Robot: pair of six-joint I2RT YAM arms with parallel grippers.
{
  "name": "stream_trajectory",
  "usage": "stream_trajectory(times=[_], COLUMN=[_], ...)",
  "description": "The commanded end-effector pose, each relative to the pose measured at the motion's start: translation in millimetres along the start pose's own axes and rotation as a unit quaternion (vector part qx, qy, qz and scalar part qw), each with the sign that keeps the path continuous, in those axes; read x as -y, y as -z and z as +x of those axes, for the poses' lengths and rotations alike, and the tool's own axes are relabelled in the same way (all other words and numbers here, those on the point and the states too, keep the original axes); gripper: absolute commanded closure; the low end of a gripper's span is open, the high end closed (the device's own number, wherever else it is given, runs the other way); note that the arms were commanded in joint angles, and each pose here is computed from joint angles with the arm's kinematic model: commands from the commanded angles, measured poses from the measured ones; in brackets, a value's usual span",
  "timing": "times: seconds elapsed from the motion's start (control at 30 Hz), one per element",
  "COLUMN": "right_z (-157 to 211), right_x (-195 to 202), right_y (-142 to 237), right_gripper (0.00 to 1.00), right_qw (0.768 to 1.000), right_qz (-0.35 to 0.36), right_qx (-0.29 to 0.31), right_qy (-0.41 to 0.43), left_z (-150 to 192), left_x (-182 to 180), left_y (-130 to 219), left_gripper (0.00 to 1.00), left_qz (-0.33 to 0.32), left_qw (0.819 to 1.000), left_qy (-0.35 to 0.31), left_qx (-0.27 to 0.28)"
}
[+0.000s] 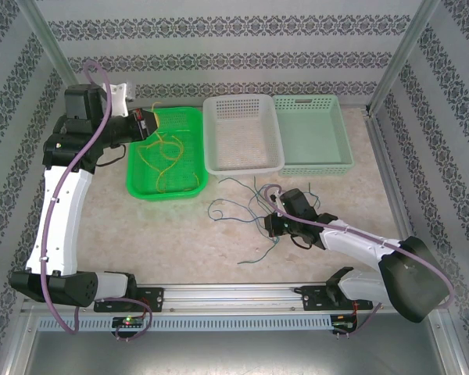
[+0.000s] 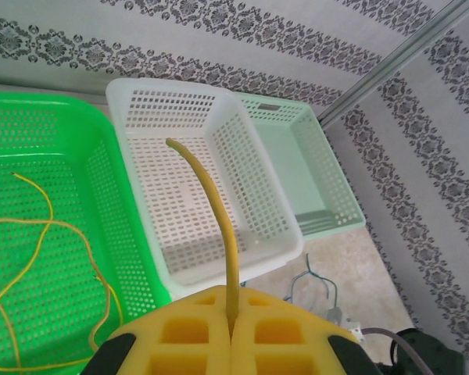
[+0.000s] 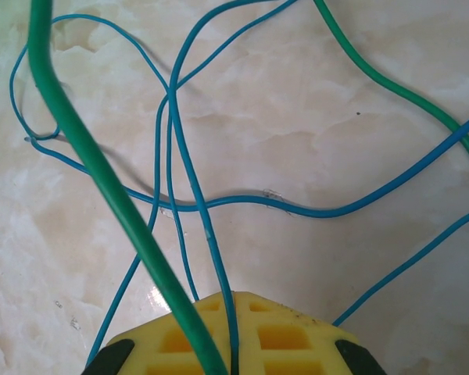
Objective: Untangle the cables
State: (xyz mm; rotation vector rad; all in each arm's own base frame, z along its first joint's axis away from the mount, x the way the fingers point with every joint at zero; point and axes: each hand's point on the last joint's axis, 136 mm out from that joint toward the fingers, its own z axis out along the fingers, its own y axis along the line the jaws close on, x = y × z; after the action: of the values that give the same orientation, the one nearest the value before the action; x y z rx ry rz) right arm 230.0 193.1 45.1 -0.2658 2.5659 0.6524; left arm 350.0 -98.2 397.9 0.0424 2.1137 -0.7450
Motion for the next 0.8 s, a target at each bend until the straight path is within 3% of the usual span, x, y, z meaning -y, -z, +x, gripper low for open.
stream_trajectory(times=[0.0,0.3,0.53,0.77], right_z=[6,7,11,10], right_x=[4,4,5,5], right_y=[-4,-6,-6,-7], right_gripper=[0.99,0.99,0.99,0.99], right_qw=[1.0,1.0,1.0,1.0], right_qz=[0.013,0.018,0.022,0.023], right_qx=[-0.006,-0.008,-0.01,-0.011], right_qy=[-0.004,0.0,-0.005,-0.005], left_z=[-15,-14,-10,32], left_x=[-4,-39,-53,-82], left_y=[4,-20,-27,-54], left_gripper=[0.98,1.0,1.0,1.0], left_qz=[-0.01,-0.061,-0.071,-0.07], left_qw=[0.997,0.984,0.962,0.974], left_qy=[-0.062,-0.15,-0.207,-0.167], left_qx=[0.042,0.075,0.161,0.139])
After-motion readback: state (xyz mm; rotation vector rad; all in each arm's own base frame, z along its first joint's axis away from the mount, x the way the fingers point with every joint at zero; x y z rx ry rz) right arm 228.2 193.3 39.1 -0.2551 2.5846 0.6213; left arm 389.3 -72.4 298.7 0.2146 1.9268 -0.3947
